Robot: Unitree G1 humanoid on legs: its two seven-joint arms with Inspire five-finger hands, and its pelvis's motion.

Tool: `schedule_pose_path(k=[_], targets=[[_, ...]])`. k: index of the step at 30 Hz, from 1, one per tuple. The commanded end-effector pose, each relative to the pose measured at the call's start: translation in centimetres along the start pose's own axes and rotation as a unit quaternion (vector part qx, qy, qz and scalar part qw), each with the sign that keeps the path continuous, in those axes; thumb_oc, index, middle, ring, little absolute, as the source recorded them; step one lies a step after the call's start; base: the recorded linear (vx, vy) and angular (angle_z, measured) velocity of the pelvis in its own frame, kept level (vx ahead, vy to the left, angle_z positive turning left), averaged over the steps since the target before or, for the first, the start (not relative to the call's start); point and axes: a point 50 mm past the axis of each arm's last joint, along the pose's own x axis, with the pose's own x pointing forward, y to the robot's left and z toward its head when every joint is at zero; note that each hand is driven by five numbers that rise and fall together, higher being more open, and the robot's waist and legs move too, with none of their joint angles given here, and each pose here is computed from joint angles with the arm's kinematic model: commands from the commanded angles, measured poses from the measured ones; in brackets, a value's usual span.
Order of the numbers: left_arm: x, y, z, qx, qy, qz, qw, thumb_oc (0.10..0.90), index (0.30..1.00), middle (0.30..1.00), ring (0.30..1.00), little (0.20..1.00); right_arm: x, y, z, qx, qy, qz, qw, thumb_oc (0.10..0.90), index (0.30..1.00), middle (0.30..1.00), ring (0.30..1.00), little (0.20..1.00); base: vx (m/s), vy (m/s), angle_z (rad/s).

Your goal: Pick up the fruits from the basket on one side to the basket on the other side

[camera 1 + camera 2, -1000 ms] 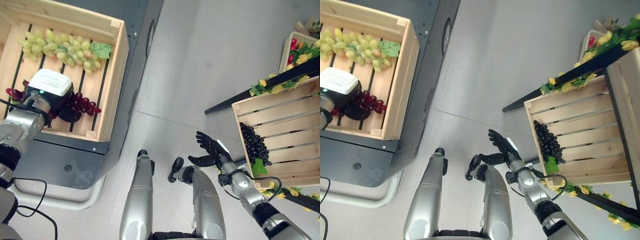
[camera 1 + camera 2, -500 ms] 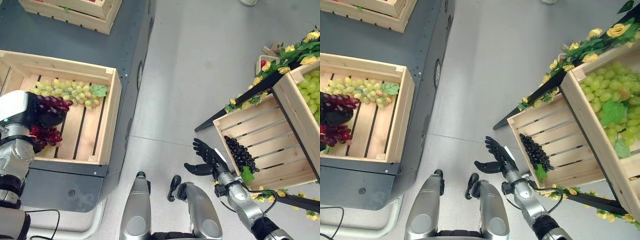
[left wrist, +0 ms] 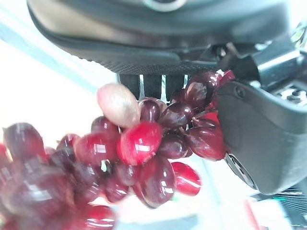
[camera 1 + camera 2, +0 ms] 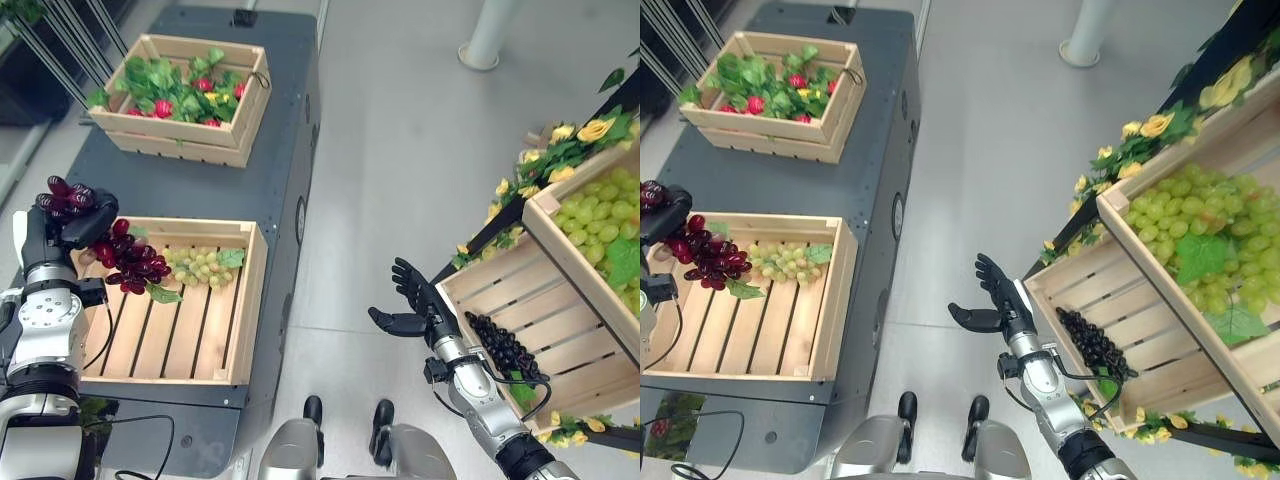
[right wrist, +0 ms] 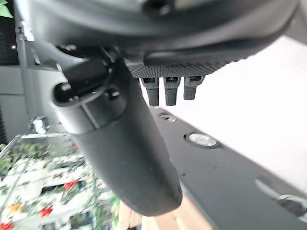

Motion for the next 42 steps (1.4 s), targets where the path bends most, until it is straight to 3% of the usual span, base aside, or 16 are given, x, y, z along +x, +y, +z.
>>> schedule_pose_path(k=[1, 9, 19, 25, 42], targets=[[0.7, 0.2, 5.6, -0.079, -0.143, -0.008, 0.987, 0.400, 0.300, 0.300, 0.300, 0.300, -0.2, 0.2, 2.5, 0.023, -0.079, 0.030, 0.996, 0.800, 0.900, 0.900, 0.900, 0.900, 0.02, -0.112, -0.04], [1.0, -6.3, 10.9, -0.203, -0.199, -0.120, 0.951, 0.400, 0.300, 0.300, 0.300, 0.300, 2.7, -0.5, 7.0, 0.017, -0.139, 0.080, 0.987, 0.800, 0.900, 0.900, 0.900, 0.900, 0.01, -0.088, -0.04], [-0.7, -14.3, 17.7, -0.239, -0.250, -0.249, 0.905, 0.400, 0.300, 0.300, 0.300, 0.300, 6.9, 2.1, 12.3, 0.033, -0.147, 0.147, 0.978, 0.800, 0.900, 0.900, 0.900, 0.900, 0.02, -0.063, -0.06], [-2.1, -18.5, 19.5, -0.244, -0.249, -0.315, 0.883, 0.400, 0.300, 0.300, 0.300, 0.300, 8.8, 3.2, 14.8, 0.049, -0.146, 0.136, 0.979, 0.800, 0.900, 0.900, 0.900, 0.900, 0.02, -0.053, -0.01], [-4.9, -24.4, 20.7, -0.239, -0.235, -0.426, 0.840, 0.400, 0.300, 0.300, 0.300, 0.300, 10.5, 5.0, 18.5, 0.093, -0.176, 0.111, 0.974, 0.800, 0.900, 0.900, 0.900, 0.900, 0.01, -0.021, -0.04]])
